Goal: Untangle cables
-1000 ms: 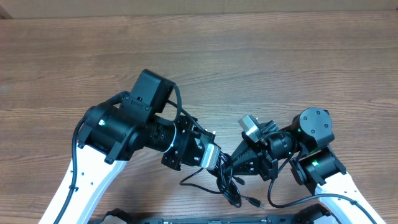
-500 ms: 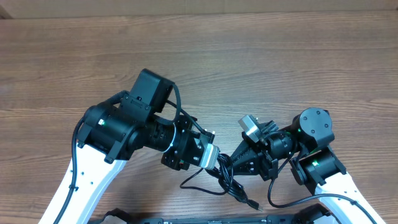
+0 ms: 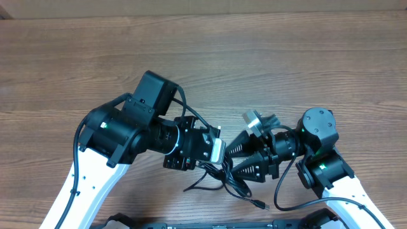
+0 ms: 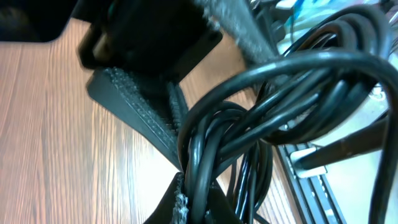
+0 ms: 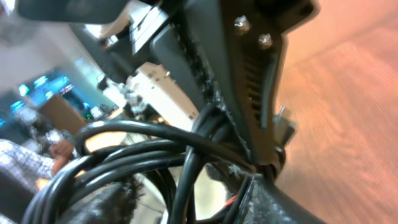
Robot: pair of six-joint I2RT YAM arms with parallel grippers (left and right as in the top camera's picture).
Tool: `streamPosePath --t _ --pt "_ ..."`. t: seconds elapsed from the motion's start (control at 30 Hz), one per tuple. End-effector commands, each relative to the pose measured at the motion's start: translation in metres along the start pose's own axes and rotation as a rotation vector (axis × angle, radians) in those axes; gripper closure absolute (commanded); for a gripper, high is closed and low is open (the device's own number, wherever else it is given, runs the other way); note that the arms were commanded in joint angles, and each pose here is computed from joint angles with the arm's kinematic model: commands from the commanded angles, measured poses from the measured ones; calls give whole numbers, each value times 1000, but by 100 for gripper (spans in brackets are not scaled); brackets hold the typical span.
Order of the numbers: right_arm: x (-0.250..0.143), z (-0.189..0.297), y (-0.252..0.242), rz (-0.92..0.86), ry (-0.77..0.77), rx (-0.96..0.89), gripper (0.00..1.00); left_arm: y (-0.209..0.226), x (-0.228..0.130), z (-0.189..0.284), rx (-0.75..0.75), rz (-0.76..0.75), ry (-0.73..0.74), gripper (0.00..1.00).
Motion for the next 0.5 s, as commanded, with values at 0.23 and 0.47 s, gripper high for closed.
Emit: streamPosePath --t 0.23,0.47 --pt "23 45 -37 -171 -133 -223 18 5 -12 18 147 58 104 96" --pt "25 52 -40 -187 -149 -243 17 16 -15 20 206 100 126 96"
Point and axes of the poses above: each gripper's point midway between its finger pads, its own z axis back along the fingers, its own y axis along the line the jaws close on, x = y × z, the point moved 1 cm from there along z, back along the fingers, and after that the axes turned 6 degrees about z, right-handed, at the moved point
